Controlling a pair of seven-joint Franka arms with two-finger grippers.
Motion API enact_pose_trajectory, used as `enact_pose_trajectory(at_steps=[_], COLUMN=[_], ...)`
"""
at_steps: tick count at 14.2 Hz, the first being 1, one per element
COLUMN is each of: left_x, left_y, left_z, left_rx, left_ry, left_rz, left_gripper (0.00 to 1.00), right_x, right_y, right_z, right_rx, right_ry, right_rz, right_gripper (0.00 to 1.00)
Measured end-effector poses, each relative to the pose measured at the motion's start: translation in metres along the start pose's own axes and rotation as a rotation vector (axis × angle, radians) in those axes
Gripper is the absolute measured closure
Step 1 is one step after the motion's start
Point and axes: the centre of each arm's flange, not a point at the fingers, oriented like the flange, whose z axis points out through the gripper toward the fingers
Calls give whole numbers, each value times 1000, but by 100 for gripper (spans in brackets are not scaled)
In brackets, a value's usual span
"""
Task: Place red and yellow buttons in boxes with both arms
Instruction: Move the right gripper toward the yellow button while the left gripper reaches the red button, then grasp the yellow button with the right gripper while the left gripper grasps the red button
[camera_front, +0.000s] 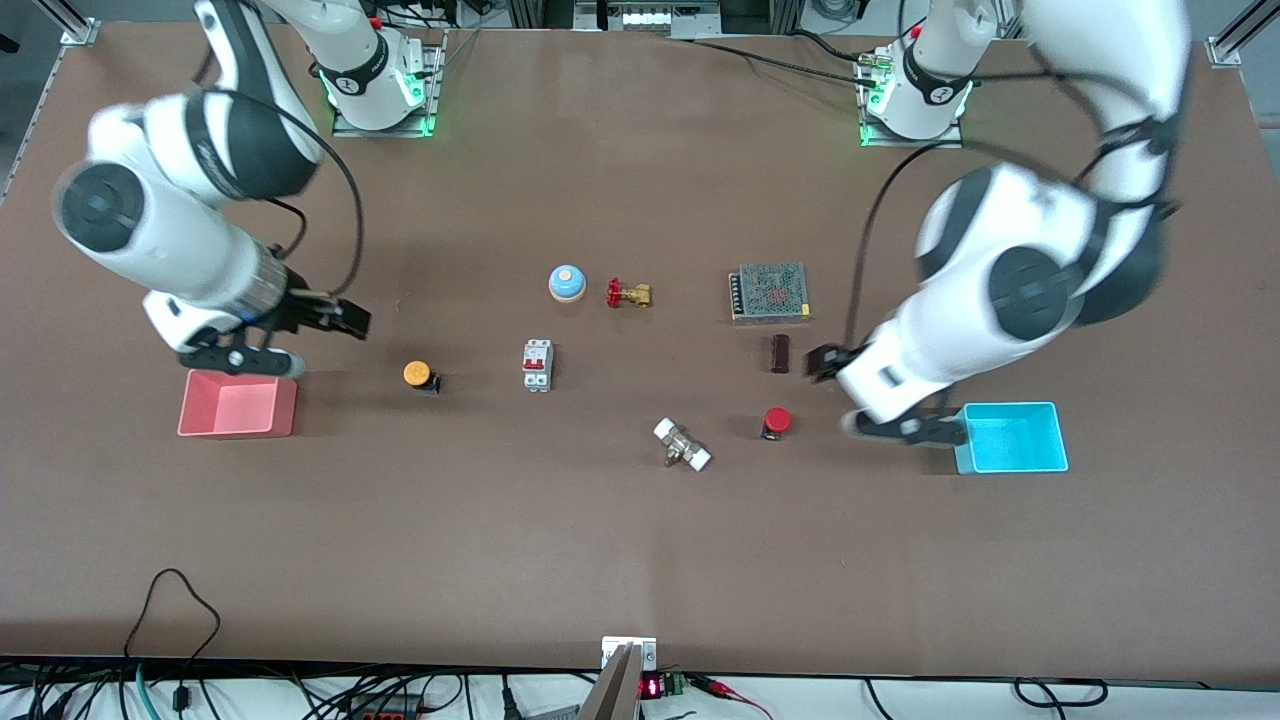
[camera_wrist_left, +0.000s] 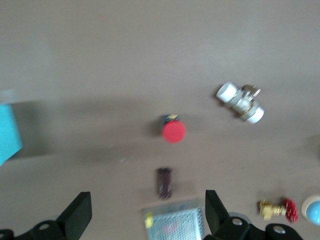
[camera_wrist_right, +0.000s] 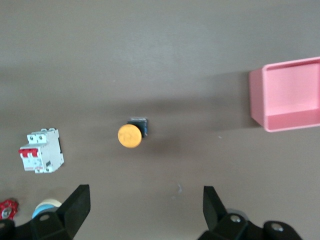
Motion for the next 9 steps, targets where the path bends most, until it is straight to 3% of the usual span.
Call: enact_pose_trajectory(at_steps=[2,4,6,9], left_x=[11,19,20,11], left_y=[16,12,12,26], left_z=[44,80,115,159], left_rx=[-7,36,102,111], left_ry=[13,17,12,30], left_rz=[14,32,72,118], left_gripper=[0,0,0,0], right_x=[5,6,6,7], right_y=[-14,-20,-20,-19], right_z=[37,79,112,136], right_rx=[22,41,45,22], right_ry=[36,64,64,52], right_rz=[-17,-24,-27,-49], right_gripper=[0,0,0,0])
